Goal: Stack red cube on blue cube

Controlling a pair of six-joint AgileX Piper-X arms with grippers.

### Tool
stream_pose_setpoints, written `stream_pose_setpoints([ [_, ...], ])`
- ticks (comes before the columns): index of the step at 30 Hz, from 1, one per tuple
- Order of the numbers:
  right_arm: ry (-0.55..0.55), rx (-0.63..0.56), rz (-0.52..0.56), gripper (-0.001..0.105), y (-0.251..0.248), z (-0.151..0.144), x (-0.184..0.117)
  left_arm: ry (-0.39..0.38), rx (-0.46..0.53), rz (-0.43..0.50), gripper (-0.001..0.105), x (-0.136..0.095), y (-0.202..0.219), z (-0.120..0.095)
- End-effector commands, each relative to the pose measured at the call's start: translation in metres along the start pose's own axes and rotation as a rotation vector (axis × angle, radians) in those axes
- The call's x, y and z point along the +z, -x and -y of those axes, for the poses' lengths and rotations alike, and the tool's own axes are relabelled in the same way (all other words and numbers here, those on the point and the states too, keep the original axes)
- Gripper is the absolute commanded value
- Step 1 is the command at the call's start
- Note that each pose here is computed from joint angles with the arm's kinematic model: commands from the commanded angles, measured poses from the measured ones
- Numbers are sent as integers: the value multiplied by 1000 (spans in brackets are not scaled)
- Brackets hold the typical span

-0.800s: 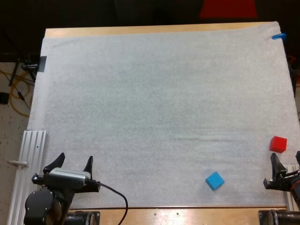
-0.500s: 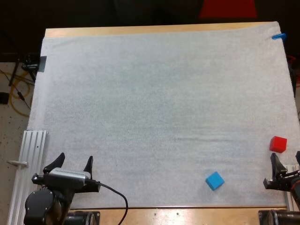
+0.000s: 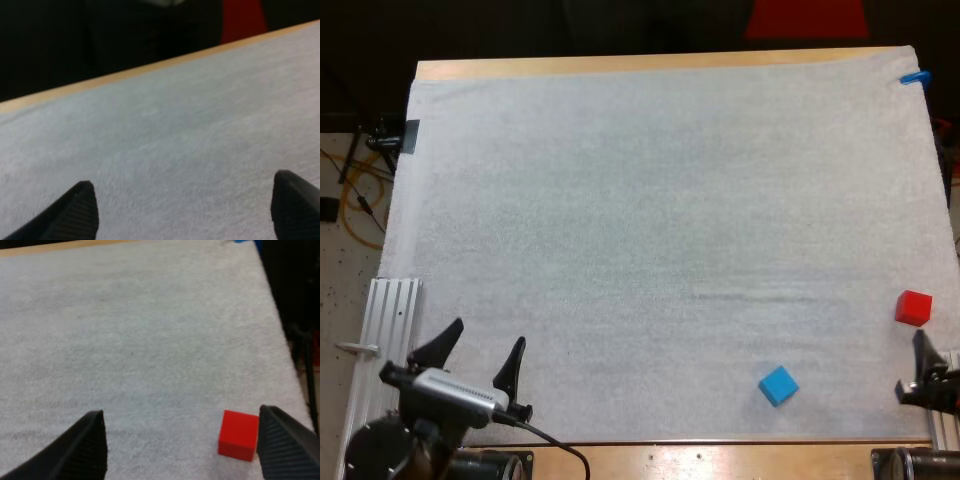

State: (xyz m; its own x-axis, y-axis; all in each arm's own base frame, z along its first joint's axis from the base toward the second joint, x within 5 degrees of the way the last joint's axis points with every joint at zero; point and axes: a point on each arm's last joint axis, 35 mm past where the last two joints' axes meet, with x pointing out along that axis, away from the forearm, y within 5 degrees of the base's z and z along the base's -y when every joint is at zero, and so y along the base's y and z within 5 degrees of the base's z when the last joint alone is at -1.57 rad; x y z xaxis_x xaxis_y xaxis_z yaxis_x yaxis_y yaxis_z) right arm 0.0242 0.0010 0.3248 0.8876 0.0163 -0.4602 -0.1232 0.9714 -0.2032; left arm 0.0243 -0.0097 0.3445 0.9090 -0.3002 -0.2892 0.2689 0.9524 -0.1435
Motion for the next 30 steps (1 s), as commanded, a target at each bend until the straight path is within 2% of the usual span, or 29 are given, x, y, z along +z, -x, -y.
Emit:
stream_pose_setpoints([
  [1, -3, -14, -3, 62, 5, 2, 8, -14, -45, -6, 69, 13, -2, 2],
  [5, -19, -36, -7, 62, 10, 9, 32, -30, -175, -60, 69, 39, -10, 9],
  [7, -44, -36, -21, 62, 11, 14, 47, -42, -271, -101, 69, 53, -16, 15],
  [8, -50, -33, -33, 62, 10, 14, 49, -43, -293, -110, 69, 57, -18, 16],
  [10, -71, -18, -97, 62, 8, 18, 61, -60, -415, -176, 69, 68, -23, 25],
  [17, -127, 4, -212, 62, -11, 22, 71, -124, -594, -249, 69, 77, -26, 43],
  [19, -129, 5, -292, 62, -29, 24, 73, -148, -649, -268, 69, 75, -25, 48],
  [25, -127, 12, -501, 62, -85, 31, 75, -187, -668, -293, 69, 73, -29, 54],
  [30, -123, 44, -660, 62, -140, 34, 69, -189, -669, -311, 69, 72, -33, 57],
])
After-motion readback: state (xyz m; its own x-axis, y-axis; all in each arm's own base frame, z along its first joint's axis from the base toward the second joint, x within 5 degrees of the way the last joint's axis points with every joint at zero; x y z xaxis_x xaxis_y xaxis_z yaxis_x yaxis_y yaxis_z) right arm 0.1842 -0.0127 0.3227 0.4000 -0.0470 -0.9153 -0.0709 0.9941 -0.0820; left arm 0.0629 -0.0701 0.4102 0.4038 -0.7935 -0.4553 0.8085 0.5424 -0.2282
